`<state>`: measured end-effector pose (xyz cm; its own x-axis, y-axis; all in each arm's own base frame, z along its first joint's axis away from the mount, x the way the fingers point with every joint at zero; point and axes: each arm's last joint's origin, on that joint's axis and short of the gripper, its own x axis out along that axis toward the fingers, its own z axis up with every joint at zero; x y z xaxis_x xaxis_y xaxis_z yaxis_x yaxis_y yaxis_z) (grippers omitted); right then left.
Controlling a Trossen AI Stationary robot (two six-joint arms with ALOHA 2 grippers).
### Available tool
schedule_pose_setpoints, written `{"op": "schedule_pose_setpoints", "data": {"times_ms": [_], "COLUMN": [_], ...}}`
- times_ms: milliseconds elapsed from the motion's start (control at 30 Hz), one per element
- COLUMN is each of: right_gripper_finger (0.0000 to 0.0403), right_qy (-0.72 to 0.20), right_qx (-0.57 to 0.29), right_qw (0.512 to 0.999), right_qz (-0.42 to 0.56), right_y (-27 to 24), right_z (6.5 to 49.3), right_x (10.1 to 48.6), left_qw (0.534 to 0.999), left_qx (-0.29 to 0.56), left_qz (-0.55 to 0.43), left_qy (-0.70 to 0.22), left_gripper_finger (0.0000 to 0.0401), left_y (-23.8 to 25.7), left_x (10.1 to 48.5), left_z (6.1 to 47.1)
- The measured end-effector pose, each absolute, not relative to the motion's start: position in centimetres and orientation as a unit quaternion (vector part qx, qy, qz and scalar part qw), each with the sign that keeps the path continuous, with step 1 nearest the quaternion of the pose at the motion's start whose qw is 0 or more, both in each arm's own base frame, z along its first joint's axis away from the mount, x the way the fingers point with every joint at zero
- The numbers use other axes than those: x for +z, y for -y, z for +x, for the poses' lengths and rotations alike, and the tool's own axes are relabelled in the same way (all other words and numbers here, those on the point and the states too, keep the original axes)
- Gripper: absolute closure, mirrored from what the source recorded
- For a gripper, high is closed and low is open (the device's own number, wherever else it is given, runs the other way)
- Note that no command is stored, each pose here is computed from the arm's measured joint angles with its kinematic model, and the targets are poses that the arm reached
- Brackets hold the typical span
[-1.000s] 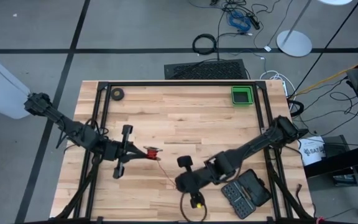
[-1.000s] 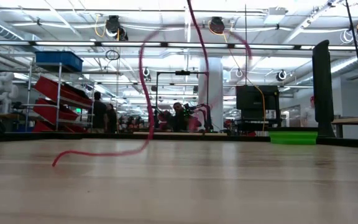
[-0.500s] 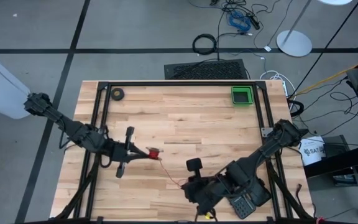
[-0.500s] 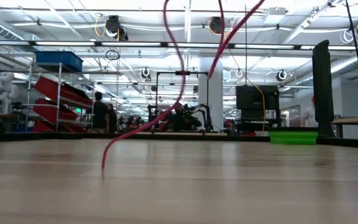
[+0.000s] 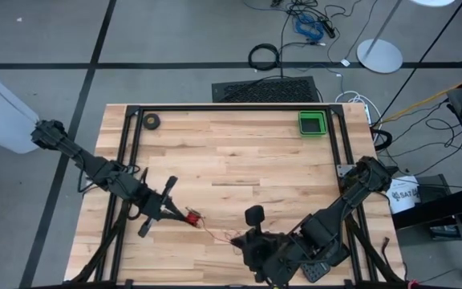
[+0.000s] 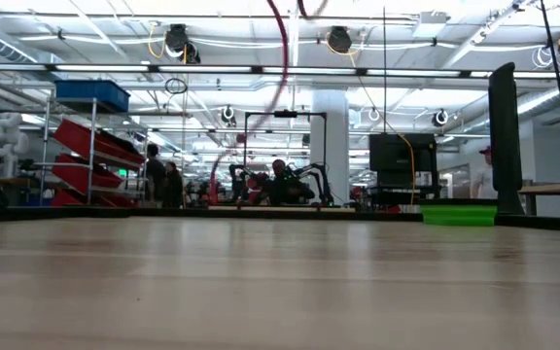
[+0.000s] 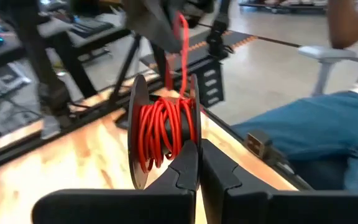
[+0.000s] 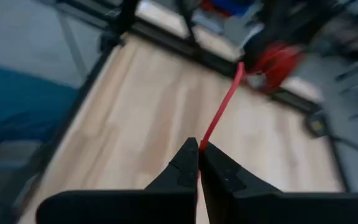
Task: Coil cords
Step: Coil the red wire on the black spool
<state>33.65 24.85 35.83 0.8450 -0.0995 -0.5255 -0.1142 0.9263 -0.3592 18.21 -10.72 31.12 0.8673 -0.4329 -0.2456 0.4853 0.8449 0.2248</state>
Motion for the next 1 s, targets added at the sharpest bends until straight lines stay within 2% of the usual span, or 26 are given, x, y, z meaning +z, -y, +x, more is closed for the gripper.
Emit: {"op": "schedule_pose_setpoints", "data": {"times_ms": [200,367,733,1000], "right_gripper_finger": [0.0403,0.0403,0.0403,0.0403], "right_qy": [-0.204,-0.164,-0.167,-0.164], "right_qx": [-0.054,-0.068,-0.087,-0.061], "right_qw": [0.945,0.947,0.943,0.945], "right_qz": [-0.249,-0.268,-0.275,-0.276], "right_y": [-24.5,-23.8,-22.1,-21.0], "right_z": [34.8,35.9,38.3,40.6], "right_x": [37.3,38.3,37.4,36.0], "left_qw": [0.943,0.937,0.924,0.905], "left_qx": [-0.283,-0.297,-0.339,-0.378], "left_qz": [0.139,0.14,0.132,0.152], "left_qy": [-0.106,-0.119,-0.115,-0.125], "left_gripper_finger": [0.0395,0.0395,0.0395,0.0395], "left_y": [11.3,11.7,13.3,15.1], "left_x": [30.5,29.8,30.4,30.2], "left_z": [18.6,19.3,21.4,24.0]}}
